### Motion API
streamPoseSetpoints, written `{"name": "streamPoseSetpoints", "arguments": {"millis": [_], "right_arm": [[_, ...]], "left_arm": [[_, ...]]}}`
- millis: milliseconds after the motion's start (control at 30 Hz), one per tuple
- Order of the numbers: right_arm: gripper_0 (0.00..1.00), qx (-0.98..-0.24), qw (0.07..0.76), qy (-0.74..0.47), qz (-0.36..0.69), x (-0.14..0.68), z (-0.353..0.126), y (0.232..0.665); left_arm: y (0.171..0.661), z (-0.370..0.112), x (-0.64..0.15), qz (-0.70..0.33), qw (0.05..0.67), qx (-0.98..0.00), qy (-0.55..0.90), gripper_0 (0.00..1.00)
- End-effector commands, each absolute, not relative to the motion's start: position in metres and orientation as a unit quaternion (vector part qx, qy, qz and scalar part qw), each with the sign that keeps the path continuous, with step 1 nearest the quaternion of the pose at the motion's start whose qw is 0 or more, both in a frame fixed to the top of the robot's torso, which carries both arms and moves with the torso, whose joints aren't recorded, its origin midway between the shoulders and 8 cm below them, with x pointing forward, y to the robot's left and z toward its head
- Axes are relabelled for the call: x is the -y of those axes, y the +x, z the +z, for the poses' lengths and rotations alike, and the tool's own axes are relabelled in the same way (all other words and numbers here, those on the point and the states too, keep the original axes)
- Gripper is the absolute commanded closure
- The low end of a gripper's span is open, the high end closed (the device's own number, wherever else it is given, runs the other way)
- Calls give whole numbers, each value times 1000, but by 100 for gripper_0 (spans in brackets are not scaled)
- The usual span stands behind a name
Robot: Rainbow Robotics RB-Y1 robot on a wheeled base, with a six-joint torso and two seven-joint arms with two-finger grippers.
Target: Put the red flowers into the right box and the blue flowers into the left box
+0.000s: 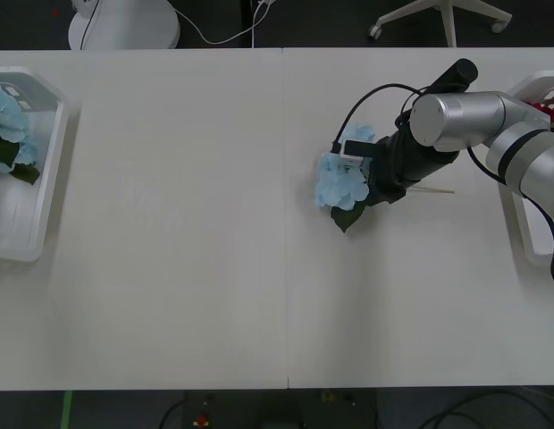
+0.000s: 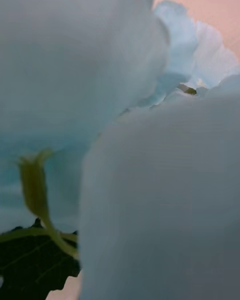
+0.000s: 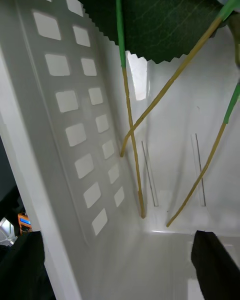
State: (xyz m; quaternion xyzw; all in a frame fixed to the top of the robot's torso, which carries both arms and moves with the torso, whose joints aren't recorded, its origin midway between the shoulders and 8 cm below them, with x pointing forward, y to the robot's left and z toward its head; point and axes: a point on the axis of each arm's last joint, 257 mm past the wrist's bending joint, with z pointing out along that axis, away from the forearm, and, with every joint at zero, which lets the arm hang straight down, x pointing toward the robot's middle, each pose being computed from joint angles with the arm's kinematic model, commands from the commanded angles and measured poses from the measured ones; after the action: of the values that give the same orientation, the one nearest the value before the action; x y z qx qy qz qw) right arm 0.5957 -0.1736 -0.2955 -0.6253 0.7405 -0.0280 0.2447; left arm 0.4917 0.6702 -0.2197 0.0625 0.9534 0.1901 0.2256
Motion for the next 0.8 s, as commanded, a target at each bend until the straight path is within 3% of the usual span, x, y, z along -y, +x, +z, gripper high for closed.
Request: {"name": "streamPoseSetpoints", "arguments": {"millis": [33,133,233,267,400,633,800], "right_arm": [[43,-736,246,-631,-27,167,-300,595],[71,-737,245,-630,-28,167,-300,595],[71,-737,245,-630,-27,167,-301,595],[84,-737,246,-629,-27,168,-300,595],[100,-737,246,-629,-28,168,-300,596],[100,-744,256,-618,-1,157,-297,592],[100,-753,277,-593,70,130,-268,585]], "left_arm": [[517,-202,-652,182,261,-943,100,0],[525,-189,-643,168,278,-938,117,0],[527,-178,-634,144,289,-938,124,0],[527,-174,-630,132,293,-938,128,0],[528,-161,-612,90,312,-935,144,0],[530,-133,-586,25,352,-921,167,0],[532,-111,-562,-20,380,-907,182,0]]}}
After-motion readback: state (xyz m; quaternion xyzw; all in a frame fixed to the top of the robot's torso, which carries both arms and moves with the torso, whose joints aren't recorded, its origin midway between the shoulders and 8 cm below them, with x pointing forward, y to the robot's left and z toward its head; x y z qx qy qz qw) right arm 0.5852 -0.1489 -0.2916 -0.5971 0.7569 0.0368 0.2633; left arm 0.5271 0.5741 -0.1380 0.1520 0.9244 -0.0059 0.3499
